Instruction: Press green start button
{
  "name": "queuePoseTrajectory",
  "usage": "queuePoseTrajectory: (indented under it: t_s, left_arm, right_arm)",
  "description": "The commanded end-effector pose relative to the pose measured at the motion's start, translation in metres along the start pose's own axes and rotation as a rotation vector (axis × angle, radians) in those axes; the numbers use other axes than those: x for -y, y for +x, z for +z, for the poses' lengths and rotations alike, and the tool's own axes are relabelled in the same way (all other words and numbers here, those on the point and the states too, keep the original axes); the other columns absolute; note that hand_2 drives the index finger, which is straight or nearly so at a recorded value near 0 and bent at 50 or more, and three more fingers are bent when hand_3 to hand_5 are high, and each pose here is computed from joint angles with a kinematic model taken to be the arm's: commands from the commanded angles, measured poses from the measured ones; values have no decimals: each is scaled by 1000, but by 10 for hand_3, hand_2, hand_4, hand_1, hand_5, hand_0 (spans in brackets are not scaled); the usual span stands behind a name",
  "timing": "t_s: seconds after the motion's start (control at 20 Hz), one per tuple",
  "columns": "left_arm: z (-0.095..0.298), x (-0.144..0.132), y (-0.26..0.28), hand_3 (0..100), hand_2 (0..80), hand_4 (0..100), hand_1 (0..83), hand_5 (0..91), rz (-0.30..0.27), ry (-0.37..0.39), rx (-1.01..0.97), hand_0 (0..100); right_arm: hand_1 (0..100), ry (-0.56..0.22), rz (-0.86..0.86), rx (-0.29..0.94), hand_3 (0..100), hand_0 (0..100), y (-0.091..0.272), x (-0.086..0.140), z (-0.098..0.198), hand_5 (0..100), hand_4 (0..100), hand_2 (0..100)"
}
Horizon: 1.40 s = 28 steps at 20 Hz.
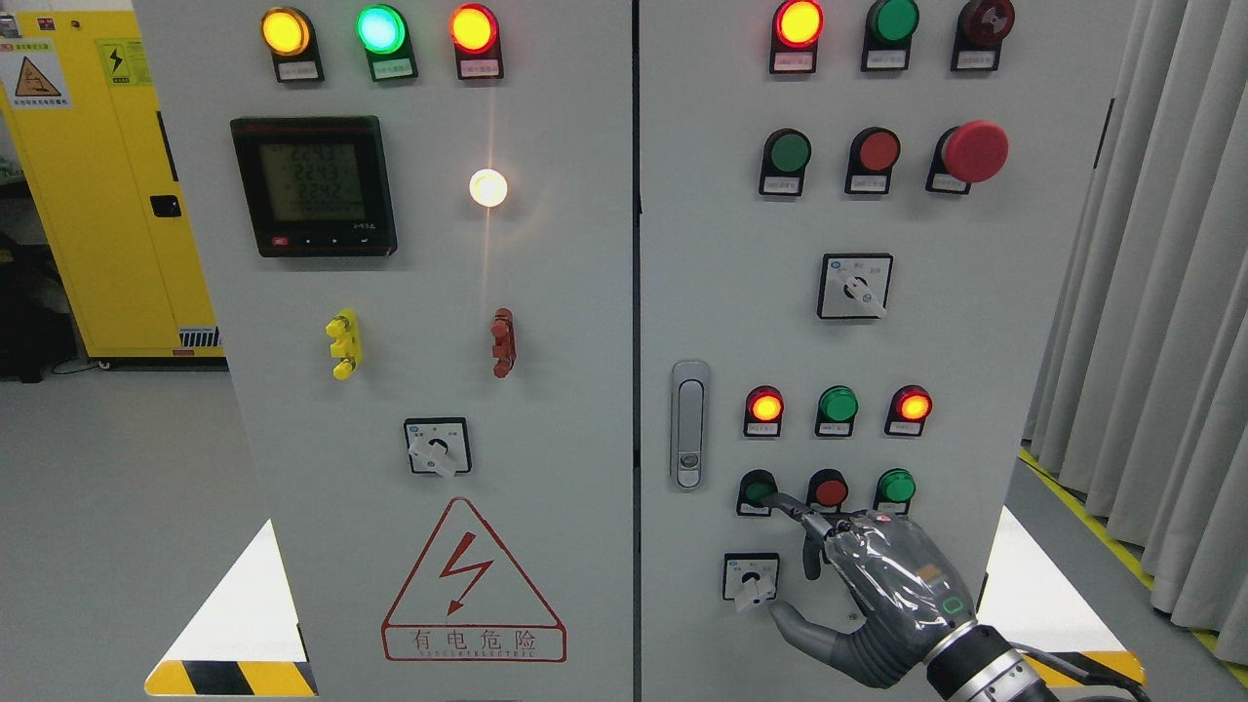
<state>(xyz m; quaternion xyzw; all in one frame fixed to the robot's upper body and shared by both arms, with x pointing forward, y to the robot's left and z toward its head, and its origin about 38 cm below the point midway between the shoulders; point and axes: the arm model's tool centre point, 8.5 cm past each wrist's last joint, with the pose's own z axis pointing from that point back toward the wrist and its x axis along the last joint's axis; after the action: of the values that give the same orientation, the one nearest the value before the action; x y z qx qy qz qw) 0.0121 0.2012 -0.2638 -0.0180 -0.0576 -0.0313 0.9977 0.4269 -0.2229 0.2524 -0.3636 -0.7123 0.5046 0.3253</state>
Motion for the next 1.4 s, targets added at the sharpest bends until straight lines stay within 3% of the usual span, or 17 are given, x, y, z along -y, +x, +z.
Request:
queuePoseTrajectory:
  t_s: [0.0,0.25,0.3,0.4,0.55,0.6,0.65,0.75,0.85,1.0,1.1,1.35]
  left_arm:
    - [-2,0,29,0,0,0,556,0,-4,-1,56,120]
    - [-2,0,29,0,0,0,556,0,-4,-1,58,120]
    - [-2,0,29,0,0,0,556,0,-4,-1,56,120]
    - [-2,0,29,0,0,0,556,0,-4,-1,58,120]
    - [-2,0,29,0,0,0,556,0,-4,-1,58,120]
    - [-2,0,29,0,0,0,556,0,-4,-1,58,120]
    - [-2,0,29,0,0,0,556,0,-4,-1,58,120]
    - [-2,0,29,0,0,0,556,0,-4,-1,58,120]
    - [-2,0,29,0,0,0,556,0,-4,-1,58,120]
    - [-2,0,29,0,0,0,556,0,-4,-1,56,120]
    - [-2,0,29,0,0,0,556,0,-4,-1,58,120]
    - [-2,0,29,0,0,0,556,0,-4,-1,58,120]
  right_arm:
    - [576,-20,-4,12,693,429,6,5,1,573,702,0]
    - [574,-93,-165,80,690,459,23,8,22,568,694,0]
    - [573,-98,-228,107,681,463,28,7,29,523,666,0]
    - [573,-69,-377,187,566,470,47,0,38,417,575,0]
    - [573,-90,-537,233,359,470,56,-3,52,288,400,0]
    - [573,-98,-582,225,359,470,56,-3,54,288,400,0]
    - [573,-107,-639,215,193,466,55,-2,56,187,259,0]
    - [571,-134,-794,208,193,464,55,4,58,182,256,0]
    - [554,-139,-973,209,19,500,60,11,56,18,110,0]
    - [531,-165,-1145,172,0,507,67,11,59,0,46,0]
    - [523,-178,-1172,157,0,496,71,6,61,0,0,0]
    - [518,-161,-1203,154,0,475,84,-4,68,0,0,0]
